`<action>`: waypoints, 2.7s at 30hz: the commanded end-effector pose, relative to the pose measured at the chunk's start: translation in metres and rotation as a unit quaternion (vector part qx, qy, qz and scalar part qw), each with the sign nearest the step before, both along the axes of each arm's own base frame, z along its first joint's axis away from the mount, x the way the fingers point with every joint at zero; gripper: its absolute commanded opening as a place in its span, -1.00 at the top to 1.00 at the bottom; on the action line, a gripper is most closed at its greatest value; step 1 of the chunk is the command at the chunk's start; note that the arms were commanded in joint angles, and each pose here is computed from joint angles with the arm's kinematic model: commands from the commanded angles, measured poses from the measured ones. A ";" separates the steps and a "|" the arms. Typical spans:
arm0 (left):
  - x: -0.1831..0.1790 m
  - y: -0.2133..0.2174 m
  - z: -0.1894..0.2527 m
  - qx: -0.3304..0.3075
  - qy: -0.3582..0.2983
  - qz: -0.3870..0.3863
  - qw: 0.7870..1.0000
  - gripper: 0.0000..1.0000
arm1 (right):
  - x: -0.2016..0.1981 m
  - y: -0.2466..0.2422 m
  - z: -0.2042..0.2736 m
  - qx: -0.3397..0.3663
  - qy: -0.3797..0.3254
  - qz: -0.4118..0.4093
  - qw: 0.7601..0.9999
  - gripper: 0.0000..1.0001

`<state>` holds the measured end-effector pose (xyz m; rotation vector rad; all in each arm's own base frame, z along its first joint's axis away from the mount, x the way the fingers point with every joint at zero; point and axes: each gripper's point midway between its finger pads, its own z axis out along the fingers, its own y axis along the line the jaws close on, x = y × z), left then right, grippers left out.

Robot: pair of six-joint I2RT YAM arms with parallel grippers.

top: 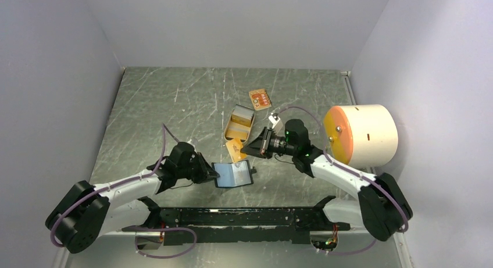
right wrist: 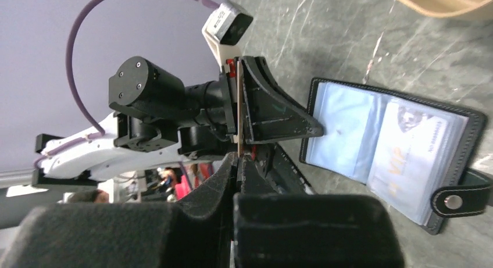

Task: Put the credit cards into the card holder
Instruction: Insert the credit card into the card holder.

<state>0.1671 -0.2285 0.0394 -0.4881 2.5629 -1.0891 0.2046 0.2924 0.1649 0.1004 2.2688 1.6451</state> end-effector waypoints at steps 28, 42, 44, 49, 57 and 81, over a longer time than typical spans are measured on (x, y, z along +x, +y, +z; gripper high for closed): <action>-0.008 0.012 -0.014 0.028 -0.006 -0.027 0.999 0.55 | -0.030 0.001 -0.130 -0.136 -0.053 0.010 0.989 0.96; -0.013 0.013 -0.021 0.027 -0.003 -0.032 0.999 0.63 | -0.038 0.007 -0.140 -0.116 -0.014 0.006 0.993 0.88; -0.014 0.014 -0.022 0.027 -0.002 -0.032 0.999 0.64 | -0.040 0.007 -0.144 -0.123 -0.014 0.010 0.992 0.90; -0.015 0.014 -0.023 0.027 -0.001 -0.034 0.999 0.71 | -0.043 0.010 -0.147 -0.112 -0.007 0.013 0.994 0.92; -0.014 0.015 -0.023 0.029 -0.004 -0.031 0.999 0.63 | -0.046 0.009 -0.148 -0.107 -0.005 0.010 0.994 0.92; -0.016 0.012 -0.021 0.016 -0.001 -0.034 0.999 0.61 | -0.043 0.022 -0.143 -0.075 0.007 -0.005 0.997 0.94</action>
